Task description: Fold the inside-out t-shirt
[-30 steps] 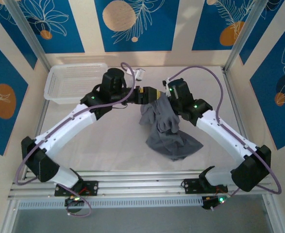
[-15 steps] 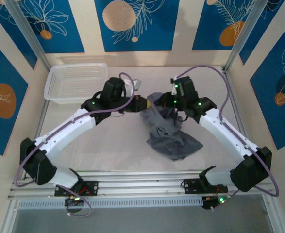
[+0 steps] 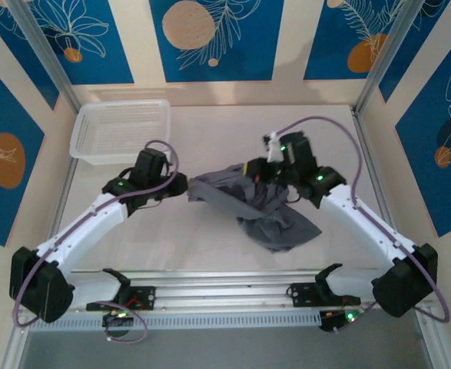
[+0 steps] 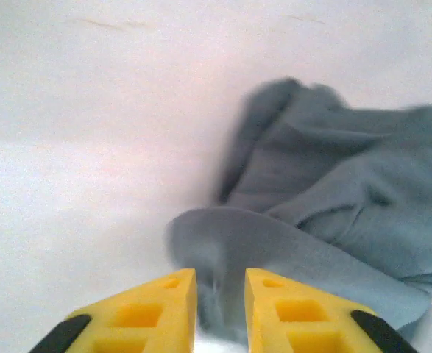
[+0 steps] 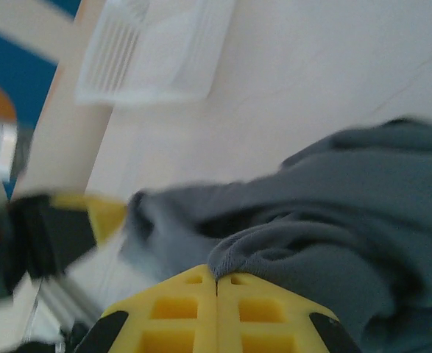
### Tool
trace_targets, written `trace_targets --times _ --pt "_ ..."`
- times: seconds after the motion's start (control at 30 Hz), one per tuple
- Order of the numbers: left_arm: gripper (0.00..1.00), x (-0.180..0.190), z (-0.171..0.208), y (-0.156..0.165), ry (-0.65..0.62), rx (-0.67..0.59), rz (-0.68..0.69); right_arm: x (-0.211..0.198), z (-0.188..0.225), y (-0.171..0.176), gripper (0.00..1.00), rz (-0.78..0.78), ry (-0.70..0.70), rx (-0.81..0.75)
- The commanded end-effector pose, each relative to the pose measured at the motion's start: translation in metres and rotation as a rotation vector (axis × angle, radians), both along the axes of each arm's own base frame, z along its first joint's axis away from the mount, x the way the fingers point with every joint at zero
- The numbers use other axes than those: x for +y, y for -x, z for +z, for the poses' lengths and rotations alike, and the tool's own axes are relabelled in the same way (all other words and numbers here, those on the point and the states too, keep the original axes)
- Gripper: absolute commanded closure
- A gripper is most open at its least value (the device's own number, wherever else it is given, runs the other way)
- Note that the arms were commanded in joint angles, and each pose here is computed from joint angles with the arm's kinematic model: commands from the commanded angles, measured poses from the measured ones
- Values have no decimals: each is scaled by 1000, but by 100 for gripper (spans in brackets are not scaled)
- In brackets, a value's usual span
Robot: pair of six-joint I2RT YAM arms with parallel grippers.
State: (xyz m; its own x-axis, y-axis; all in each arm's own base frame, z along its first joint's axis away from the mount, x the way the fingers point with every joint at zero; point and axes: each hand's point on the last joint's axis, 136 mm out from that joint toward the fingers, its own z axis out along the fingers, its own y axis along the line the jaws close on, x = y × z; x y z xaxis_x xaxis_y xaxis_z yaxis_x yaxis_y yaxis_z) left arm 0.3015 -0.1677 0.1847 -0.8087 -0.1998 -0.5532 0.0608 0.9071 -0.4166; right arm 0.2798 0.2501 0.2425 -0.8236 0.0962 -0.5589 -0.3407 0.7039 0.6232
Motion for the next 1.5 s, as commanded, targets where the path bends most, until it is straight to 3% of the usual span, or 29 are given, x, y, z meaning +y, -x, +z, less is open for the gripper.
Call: trace_targets --times 0.0,0.03,0.1,0.2,0.3,0.4,0.53,0.63,0.73,0.83,0.9,0.93,1.0,1.03,1.07,1.2,1.3,1.47 --pt "58 83 18 3 -282 -90 216 61 -30 63 99 298 -45 64" --pt "53 88 28 3 -295 -124 226 70 -36 75 92 350 -39 95" --pt "47 87 44 1 -281 -179 213 71 -33 84 66 368 -25 117" --pt "48 39 50 -5 -114 -199 25 25 -14 52 33 116 21 12" --pt "50 -35 46 -2 96 -135 -237 -56 -27 13 38 -254 -1 85" --pt "46 -101 40 11 102 -109 -449 -109 -71 1 46 -456 57 249" --pt "35 -170 24 19 -5 -68 -631 -110 -112 -3 39 -417 155 369" --pt "27 -194 -7 1 -85 -37 -647 -88 -120 -15 33 -346 92 408" --pt "25 -196 -43 -24 -207 4 -607 -74 -124 -32 32 -326 47 437" --pt "29 -198 -73 -31 -219 83 -605 -67 -133 -46 37 -324 60 449" --pt "36 -198 -87 -29 -172 146 -599 -70 -144 -49 53 -336 104 468" --pt "43 -197 -94 -27 -144 176 -592 -73 -149 -49 70 -350 129 479" --pt "64 -192 -103 -27 -97 217 -575 -80 -152 -46 91 -371 146 473" --pt "86 -191 -105 -25 -64 232 -578 -82 -151 -44 97 -375 139 460" --pt "100 -189 -106 -25 -36 241 -577 -84 -150 -41 100 -374 128 447" --pt "100 -166 -91 -42 51 214 -486 -95 -147 -27 100 -395 125 430" --pt "100 -134 -53 -65 168 154 -375 -112 -145 -3 100 -458 131 403" --pt "100 -79 12 -86 212 23 -251 -146 -177 81 100 -660 179 488"
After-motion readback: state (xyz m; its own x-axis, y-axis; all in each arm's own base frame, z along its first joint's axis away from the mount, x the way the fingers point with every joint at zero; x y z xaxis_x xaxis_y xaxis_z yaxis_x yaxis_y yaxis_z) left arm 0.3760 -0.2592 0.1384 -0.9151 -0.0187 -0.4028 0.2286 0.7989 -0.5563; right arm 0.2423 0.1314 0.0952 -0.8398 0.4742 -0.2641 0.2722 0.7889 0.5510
